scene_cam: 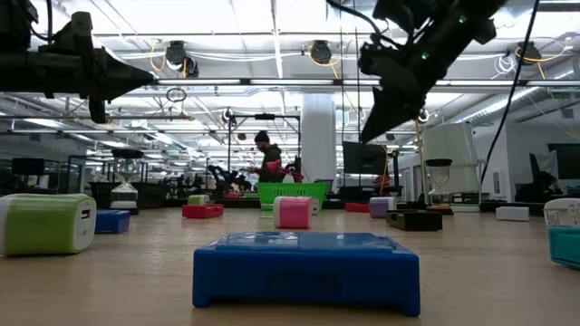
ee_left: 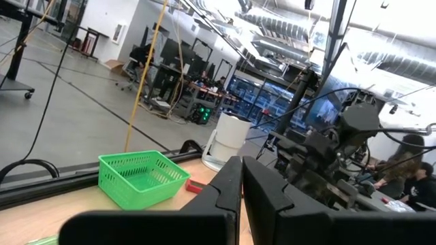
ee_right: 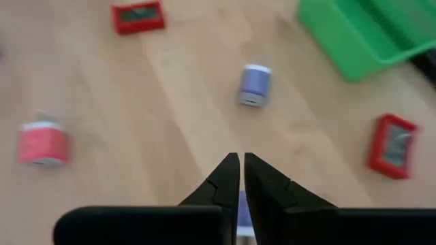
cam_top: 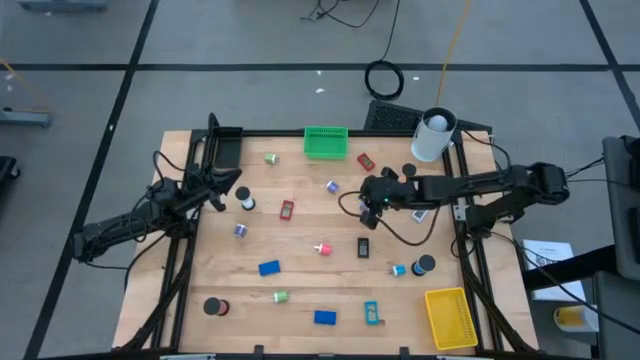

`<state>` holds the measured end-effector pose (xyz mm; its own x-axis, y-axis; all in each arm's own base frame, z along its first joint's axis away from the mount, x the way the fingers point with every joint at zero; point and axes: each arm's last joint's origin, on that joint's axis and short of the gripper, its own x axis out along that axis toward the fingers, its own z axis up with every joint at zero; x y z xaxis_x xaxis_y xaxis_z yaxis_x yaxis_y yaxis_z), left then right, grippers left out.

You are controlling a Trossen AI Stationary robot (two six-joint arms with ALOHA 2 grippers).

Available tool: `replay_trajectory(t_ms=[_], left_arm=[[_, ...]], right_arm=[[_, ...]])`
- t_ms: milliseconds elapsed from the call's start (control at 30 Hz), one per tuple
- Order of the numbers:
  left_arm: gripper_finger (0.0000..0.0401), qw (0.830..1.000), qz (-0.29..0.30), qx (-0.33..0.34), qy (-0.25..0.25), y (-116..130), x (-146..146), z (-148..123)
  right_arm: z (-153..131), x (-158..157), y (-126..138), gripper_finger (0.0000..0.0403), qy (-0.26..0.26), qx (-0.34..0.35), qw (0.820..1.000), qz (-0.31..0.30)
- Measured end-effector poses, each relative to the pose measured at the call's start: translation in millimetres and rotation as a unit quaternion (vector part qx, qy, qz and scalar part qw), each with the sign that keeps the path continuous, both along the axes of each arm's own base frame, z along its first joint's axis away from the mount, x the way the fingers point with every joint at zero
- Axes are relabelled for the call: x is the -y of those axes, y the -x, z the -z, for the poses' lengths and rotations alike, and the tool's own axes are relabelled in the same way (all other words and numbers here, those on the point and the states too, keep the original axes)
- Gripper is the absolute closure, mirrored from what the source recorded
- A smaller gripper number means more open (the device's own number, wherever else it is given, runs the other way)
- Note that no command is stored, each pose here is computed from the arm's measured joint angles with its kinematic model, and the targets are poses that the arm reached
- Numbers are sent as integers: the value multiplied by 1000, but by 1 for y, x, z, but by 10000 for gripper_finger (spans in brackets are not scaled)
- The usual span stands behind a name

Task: Pick & Place Office items
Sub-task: Put the right purple charger adapter into the yellow basket

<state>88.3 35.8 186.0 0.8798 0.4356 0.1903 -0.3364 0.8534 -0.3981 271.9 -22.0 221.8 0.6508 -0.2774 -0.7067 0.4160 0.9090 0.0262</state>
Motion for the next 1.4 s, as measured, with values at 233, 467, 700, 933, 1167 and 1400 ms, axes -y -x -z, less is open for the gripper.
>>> replay_trajectory(t_ms=[233,467,700,933,1167,1400], left_arm=[[384,1000,0,0,0,0,0,0],[384,1000,0,0,0,0,0,0],[384,1000,1,0,0,0,0,0],[384,1000,3,0,-1,0,0,0],[384,1000,1,1,0,0,0,0],[384,1000,0,0,0,0,0,0]], right_arm=[[-30,-9,-7,367,-13,-2,1000,-25],[-40,-14,-9,326,32,-9,998,-44],[-38,-11,-6,261,73,-31,997,-16],[-22,-9,-5,186,15,-94,995,-11],[-43,0,-41,157,6,-158,987,12],[-28,6,-44,206,3,-294,956,7]])
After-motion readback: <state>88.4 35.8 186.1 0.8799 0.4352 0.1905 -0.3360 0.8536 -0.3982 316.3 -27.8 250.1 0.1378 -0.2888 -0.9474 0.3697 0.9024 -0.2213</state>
